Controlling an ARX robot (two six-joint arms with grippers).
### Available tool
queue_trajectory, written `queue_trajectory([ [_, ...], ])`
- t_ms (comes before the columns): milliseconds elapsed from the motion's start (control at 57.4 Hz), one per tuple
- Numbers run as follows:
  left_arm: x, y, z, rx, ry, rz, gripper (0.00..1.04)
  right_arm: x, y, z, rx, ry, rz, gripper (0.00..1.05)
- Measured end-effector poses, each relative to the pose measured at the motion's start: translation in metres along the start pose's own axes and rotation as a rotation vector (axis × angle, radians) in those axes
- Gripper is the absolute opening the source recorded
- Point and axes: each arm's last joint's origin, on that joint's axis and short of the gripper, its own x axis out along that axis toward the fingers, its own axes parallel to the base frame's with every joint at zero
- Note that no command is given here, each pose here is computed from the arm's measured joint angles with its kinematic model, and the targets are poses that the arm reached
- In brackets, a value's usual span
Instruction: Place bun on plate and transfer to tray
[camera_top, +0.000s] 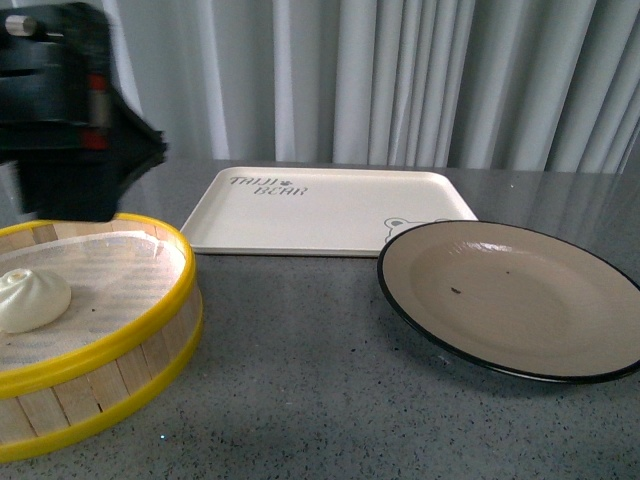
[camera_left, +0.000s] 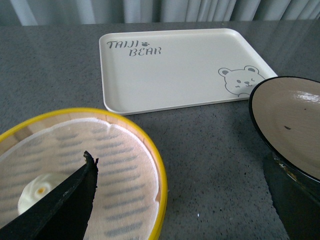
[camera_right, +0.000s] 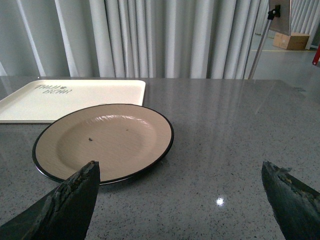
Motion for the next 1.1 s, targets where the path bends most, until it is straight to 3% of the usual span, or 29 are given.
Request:
queue_trajectory([
  [244, 0.053, 0.0, 0.011, 0.113, 0.137, 0.04, 0.98, 0.0, 0.0, 0.0, 0.0, 0.0, 0.0, 0.96],
  [558, 0.079, 0.037, 0.012, 0.109, 0.231, 0.172, 0.98, 0.0, 0.0, 0.0, 0.0, 0.0, 0.0, 0.96],
  [837, 0.077, 0.075, 0.006, 0.061, 0.303, 0.25, 0.98, 0.0, 0.0, 0.0, 0.0, 0.0, 0.0, 0.96],
  [1098, 0.054, 0.101, -0.009, 0.005, 0.366, 0.24, 0.98, 0.0, 0.0, 0.0, 0.0, 0.0, 0.0, 0.96],
])
